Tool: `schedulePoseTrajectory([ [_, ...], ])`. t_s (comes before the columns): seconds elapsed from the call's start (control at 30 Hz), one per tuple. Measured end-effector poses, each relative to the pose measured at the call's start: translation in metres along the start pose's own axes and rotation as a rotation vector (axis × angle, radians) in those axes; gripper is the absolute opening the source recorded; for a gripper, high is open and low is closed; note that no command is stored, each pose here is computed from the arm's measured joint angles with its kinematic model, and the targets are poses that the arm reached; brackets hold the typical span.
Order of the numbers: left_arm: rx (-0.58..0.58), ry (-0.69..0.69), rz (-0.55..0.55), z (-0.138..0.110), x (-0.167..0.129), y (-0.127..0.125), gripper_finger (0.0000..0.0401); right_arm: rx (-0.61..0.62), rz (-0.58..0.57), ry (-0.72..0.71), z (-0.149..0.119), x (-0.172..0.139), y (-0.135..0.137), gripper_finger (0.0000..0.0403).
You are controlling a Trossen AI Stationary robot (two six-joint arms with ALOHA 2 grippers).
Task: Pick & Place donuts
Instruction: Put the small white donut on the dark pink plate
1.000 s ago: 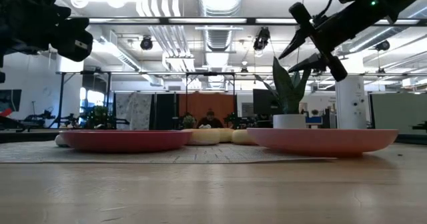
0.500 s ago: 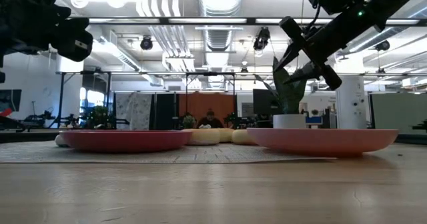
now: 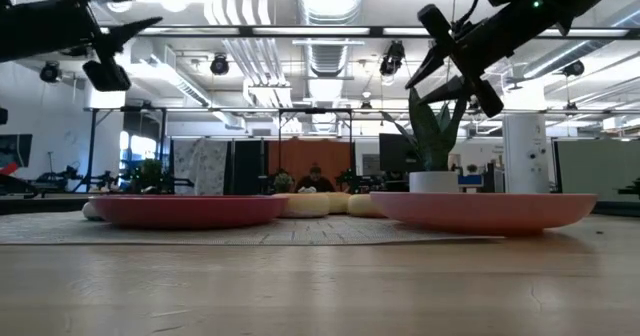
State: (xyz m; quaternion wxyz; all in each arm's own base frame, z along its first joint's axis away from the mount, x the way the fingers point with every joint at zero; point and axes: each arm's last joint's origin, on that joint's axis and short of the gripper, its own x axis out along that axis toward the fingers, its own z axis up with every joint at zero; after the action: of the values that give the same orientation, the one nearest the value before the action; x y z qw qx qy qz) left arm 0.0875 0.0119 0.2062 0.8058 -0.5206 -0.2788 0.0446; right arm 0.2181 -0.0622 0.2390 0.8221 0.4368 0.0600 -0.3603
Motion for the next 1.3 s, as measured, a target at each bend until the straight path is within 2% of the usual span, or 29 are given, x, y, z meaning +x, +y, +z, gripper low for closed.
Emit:
schedulePoseTrajectory([
  [0.03, -0.003, -0.062, 0.033, 0.002, 0.000, 0.001, 0.0110, 0.000, -0.001, 0.000, 0.000, 0.000, 0.000, 0.0150],
  [0.13, 0.085, -0.239, 0.157, 0.007, -0.001, 0.004, 0.0110, 0.003, 0.000, 0.000, 0.000, 0.000, 0.000, 0.0148],
  [0.27, 0.089, -0.407, 0.277, 0.011, -0.003, 0.009, 0.0110, 0.000, 0.000, 0.001, 0.000, 0.000, 0.000, 0.0148],
  [0.53, 0.111, -0.422, 0.291, 0.013, 0.001, 0.002, 0.0110, -0.024, 0.003, 0.007, 0.000, 0.000, 0.000, 0.0143],
  [0.7, 0.277, -0.310, 0.275, 0.018, 0.024, -0.029, 0.0110, -0.045, 0.020, 0.047, -0.002, 0.000, 0.000, 0.0142],
  [0.87, 0.486, -0.183, 0.431, 0.007, 0.073, -0.042, 0.0110, -0.072, 0.035, 0.072, -0.003, 0.000, 0.000, 0.0139],
  [0.97, 0.542, -0.167, 0.505, -0.001, 0.106, -0.040, 0.0110, -0.079, 0.028, 0.086, -0.004, 0.000, -0.001, 0.0139],
  [1.03, 0.559, -0.181, 0.537, 0.000, 0.129, -0.037, 0.0110, -0.089, 0.025, 0.099, -0.004, 0.000, -0.002, 0.0139],
  [1.13, 0.602, -0.073, 0.590, 0.005, 0.158, -0.017, 0.0110, -0.138, 0.039, 0.115, -0.005, 0.000, -0.001, 0.0137],
  [1.2, 0.554, -0.012, 0.591, 0.020, 0.178, -0.008, 0.0110, -0.167, 0.039, 0.119, -0.005, 0.000, -0.002, 0.0136],
  [1.3, 0.477, 0.104, 0.710, 0.045, 0.193, 0.026, 0.0110, -0.191, 0.026, 0.130, -0.005, -0.001, -0.003, 0.0139],
])
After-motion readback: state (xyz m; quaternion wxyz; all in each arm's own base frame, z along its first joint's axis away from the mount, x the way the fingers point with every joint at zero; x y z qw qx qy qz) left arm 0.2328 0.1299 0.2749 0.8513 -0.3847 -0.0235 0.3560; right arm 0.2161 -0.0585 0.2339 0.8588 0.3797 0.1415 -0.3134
